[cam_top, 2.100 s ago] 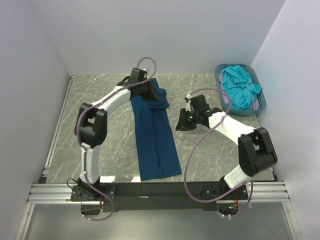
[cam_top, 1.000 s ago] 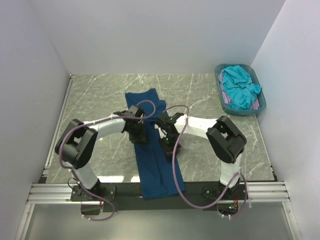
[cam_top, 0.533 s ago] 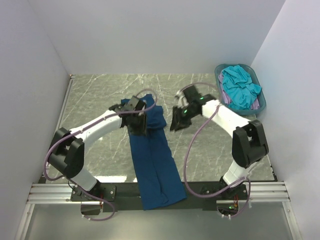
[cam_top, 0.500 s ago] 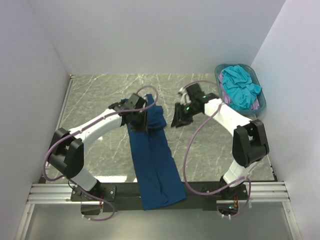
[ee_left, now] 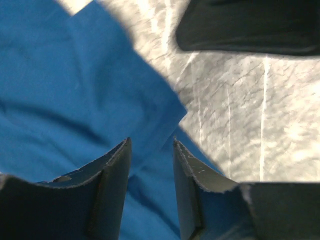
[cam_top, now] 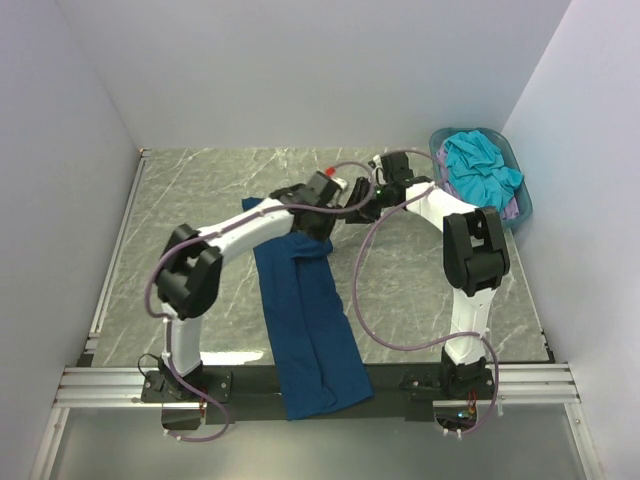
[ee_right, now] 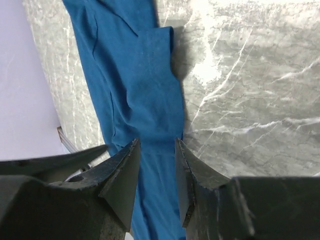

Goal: Fold and stack the t-shirts
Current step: Fold the tshirt

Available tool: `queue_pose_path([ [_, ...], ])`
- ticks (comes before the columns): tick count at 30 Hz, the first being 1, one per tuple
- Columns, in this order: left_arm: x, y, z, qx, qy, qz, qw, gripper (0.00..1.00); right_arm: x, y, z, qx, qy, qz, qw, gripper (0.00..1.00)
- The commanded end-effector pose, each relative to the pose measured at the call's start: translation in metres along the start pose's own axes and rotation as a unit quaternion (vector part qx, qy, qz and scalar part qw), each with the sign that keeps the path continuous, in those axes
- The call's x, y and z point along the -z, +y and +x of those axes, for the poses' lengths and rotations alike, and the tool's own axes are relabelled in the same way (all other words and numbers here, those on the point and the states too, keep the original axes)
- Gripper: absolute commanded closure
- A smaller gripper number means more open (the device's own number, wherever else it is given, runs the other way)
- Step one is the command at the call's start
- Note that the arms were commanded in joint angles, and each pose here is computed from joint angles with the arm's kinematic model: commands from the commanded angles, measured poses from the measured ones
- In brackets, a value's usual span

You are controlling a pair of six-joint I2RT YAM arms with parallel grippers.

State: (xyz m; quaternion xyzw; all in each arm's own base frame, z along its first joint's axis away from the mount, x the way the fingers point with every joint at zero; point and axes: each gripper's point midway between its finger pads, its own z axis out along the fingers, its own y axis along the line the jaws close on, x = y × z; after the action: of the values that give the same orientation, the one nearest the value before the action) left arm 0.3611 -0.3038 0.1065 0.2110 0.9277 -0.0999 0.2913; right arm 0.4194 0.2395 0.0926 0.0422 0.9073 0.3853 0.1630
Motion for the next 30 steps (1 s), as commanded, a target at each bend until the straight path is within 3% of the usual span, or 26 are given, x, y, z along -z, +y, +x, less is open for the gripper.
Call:
queue_pose_path([
  [1, -0.001, -0.013, -0.019, -0.090, -0.025, -0.034, 0.995, 0.54, 0.010, 0.018, -0.022, 0.024, -0.039, -0.022, 0.999, 0.59],
  [12, -0.040, -0.034, 0.003, -0.188, -0.002, -0.092, 0.978, 0.55, 0.010, -0.029, -0.005, -0.028, -0.042, -0.001, 0.999, 0.58],
  [22, -0.059, -0.037, 0.018, -0.218, 0.012, -0.117, 0.969, 0.56, 0.019, -0.048, -0.001, -0.048, -0.047, 0.004, 0.998, 0.58],
  [26, -0.068, -0.039, 0.034, -0.228, 0.030, -0.119, 0.966, 0.59, 0.019, -0.050, -0.001, -0.051, -0.046, 0.003, 0.998, 0.58],
  [30, -0.074, -0.037, 0.047, -0.230, 0.051, -0.125, 0.964, 0.70, 0.019, -0.050, -0.001, -0.052, -0.046, 0.000, 0.998, 0.58],
])
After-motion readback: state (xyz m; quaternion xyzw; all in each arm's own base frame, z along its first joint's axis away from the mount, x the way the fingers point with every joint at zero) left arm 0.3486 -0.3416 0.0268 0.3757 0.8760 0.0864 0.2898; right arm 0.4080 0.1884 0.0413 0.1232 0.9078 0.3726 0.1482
